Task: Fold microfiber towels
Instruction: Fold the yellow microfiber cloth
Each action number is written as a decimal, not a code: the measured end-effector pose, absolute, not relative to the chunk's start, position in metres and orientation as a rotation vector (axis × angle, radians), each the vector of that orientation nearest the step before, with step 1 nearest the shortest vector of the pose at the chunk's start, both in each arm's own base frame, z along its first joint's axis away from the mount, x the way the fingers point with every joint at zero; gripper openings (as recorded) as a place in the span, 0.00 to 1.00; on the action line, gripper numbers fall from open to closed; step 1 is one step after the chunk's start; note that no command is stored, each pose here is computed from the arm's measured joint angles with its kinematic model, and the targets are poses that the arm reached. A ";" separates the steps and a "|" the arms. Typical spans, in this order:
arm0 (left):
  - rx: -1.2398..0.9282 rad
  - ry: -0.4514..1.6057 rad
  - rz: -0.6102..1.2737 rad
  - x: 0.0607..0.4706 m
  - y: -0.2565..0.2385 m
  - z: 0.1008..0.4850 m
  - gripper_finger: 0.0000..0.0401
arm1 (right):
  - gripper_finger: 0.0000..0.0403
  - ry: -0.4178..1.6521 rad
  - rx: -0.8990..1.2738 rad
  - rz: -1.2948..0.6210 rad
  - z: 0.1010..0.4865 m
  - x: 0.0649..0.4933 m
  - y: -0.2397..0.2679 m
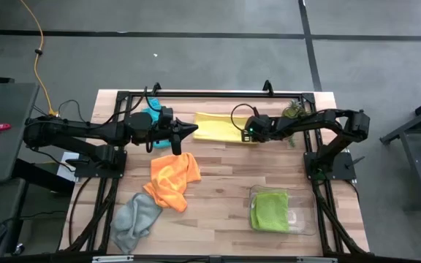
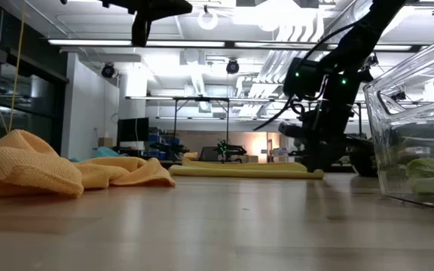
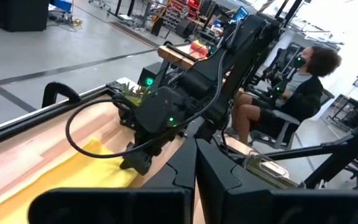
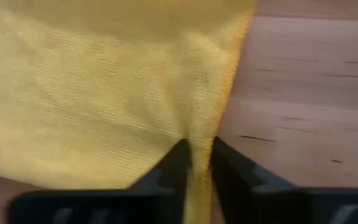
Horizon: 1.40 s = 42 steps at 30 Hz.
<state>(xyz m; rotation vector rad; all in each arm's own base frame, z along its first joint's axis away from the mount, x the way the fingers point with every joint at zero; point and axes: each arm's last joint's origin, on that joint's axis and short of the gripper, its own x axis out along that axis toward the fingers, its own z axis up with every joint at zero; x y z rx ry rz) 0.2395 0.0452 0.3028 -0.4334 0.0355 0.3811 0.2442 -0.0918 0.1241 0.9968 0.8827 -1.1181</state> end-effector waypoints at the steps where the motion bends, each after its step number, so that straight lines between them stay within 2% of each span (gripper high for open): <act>1: -0.434 0.039 0.382 0.239 0.045 0.302 0.00 | 0.08 0.893 0.989 -1.120 0.125 0.243 -0.091; 3: -0.433 0.049 0.384 0.239 0.045 0.302 0.00 | 0.03 0.932 0.950 -1.093 0.127 0.241 -0.088; 8: -0.433 0.046 0.385 0.239 0.045 0.302 0.00 | 0.01 1.082 0.874 -1.141 0.141 0.217 -0.076; 12: -0.431 0.040 0.410 0.239 0.046 0.302 0.00 | 0.00 1.099 0.795 -1.176 0.164 0.199 -0.069; 19: -0.427 0.031 0.451 0.239 0.047 0.302 0.00 | 0.00 0.907 0.828 -1.117 0.197 0.188 -0.063; 31: -0.427 0.037 0.454 0.239 0.047 0.301 0.00 | 0.00 0.675 0.909 -0.833 0.205 0.228 -0.043; 42: -0.439 0.035 0.455 0.239 0.047 0.301 0.00 | 0.00 0.572 0.971 -0.809 0.186 0.259 -0.045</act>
